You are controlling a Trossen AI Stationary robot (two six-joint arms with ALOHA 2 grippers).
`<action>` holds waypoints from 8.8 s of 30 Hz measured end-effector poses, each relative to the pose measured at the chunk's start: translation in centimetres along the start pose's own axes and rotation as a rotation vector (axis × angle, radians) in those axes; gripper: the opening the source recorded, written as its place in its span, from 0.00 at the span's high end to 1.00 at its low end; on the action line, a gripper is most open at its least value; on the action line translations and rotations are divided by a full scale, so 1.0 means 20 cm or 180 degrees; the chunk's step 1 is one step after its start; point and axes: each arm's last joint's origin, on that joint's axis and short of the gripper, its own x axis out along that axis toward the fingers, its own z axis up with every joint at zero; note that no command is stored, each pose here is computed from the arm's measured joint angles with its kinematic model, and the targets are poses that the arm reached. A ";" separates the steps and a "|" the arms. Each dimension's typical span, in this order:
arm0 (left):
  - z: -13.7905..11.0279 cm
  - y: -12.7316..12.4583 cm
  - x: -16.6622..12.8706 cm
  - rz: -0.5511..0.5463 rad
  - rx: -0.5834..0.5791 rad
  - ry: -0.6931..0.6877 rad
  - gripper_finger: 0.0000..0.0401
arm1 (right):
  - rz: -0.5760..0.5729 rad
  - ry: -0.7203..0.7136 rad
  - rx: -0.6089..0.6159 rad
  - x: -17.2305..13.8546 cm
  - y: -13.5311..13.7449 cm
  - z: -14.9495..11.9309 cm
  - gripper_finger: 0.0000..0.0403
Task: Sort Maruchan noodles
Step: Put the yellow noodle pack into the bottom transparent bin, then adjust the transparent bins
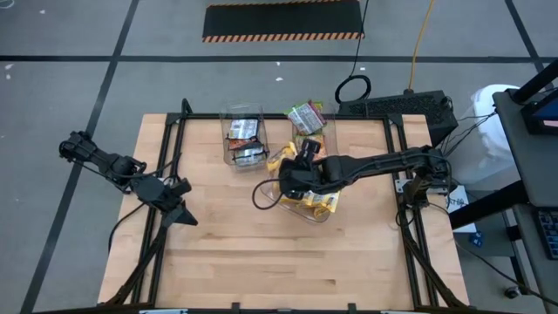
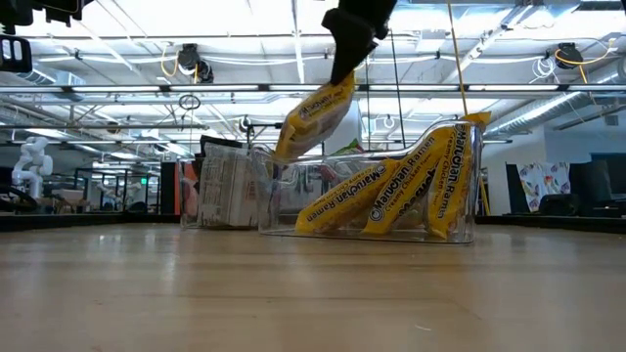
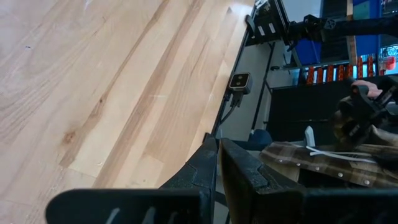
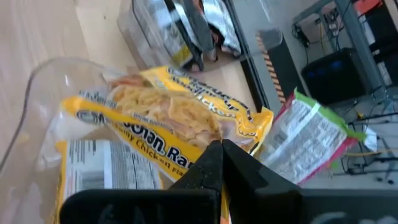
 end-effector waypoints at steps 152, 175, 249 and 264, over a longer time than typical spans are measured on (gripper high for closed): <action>0.32 0.08 0.25 0.1012 0.0399 -0.0882 0.94 | 0.1410 -0.0004 0.0921 -0.39 -0.29 -0.55 0.88; 0.76 0.36 0.49 0.1413 0.0594 -0.1229 0.94 | 0.1495 0.0852 0.0950 -0.22 -0.16 -0.99 1.00; 0.74 0.29 0.85 0.0996 0.0897 -0.1160 0.94 | 0.1896 -0.0264 0.1170 0.06 -0.02 -1.16 1.00; 0.84 -0.03 0.78 0.1424 0.1305 -0.0540 0.94 | 0.1811 -0.0273 0.1182 0.08 -0.04 -1.16 1.00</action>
